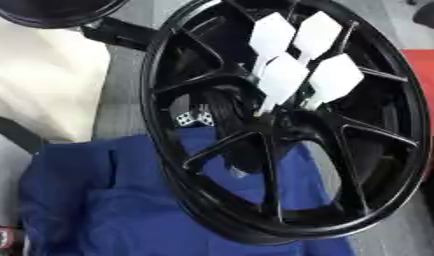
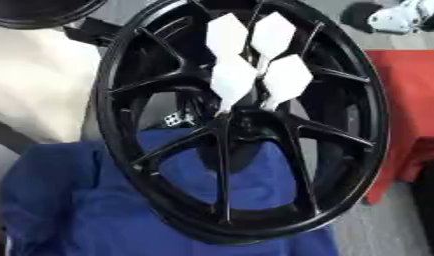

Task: Pull the pin out of the wheel hub.

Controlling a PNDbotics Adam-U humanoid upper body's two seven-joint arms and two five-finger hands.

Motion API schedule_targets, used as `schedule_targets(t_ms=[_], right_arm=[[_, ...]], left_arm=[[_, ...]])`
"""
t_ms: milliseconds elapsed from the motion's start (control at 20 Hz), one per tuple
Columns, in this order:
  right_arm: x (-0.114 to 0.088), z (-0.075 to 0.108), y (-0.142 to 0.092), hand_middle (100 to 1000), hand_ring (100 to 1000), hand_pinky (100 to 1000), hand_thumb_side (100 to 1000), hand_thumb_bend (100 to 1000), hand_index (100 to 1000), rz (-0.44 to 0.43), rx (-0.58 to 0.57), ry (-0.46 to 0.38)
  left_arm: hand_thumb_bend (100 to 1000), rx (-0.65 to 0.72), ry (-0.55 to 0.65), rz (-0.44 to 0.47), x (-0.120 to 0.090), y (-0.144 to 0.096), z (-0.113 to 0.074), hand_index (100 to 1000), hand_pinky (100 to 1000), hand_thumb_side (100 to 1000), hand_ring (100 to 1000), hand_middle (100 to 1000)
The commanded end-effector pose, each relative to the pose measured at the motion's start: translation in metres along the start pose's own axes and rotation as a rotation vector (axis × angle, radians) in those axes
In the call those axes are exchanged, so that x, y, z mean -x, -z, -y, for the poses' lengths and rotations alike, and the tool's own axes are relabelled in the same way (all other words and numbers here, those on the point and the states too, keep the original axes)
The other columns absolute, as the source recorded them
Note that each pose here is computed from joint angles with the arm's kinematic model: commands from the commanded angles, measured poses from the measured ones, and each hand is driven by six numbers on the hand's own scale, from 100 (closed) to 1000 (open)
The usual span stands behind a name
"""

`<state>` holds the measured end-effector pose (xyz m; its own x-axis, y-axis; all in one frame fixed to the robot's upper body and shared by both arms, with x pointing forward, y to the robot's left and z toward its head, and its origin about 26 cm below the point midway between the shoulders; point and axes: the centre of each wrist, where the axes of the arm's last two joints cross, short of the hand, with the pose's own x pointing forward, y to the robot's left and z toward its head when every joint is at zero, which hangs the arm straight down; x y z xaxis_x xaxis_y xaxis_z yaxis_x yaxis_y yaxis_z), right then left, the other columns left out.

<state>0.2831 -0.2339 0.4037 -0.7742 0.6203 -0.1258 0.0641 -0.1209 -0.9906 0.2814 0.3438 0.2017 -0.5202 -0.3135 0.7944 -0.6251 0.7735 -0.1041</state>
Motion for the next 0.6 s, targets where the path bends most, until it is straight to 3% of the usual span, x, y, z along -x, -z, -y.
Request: schedule_targets(t_ms=[50,600], right_arm=[[-0.006,0.004,-0.004,703,167,299,163,372,856,-0.006,-0.056,-0.044],[-0.006,-0.008,0.009,709,162,295,159,396,853,0.005,-0.14,-0.051]], left_arm=[[569,0.003,-0.002,0.039,-0.009,0.005,-0.002,736,768,556,735,691],[567,0.01,-0.006,0.039,-0.01,0.005,-0.001,736,769,557,735,691]])
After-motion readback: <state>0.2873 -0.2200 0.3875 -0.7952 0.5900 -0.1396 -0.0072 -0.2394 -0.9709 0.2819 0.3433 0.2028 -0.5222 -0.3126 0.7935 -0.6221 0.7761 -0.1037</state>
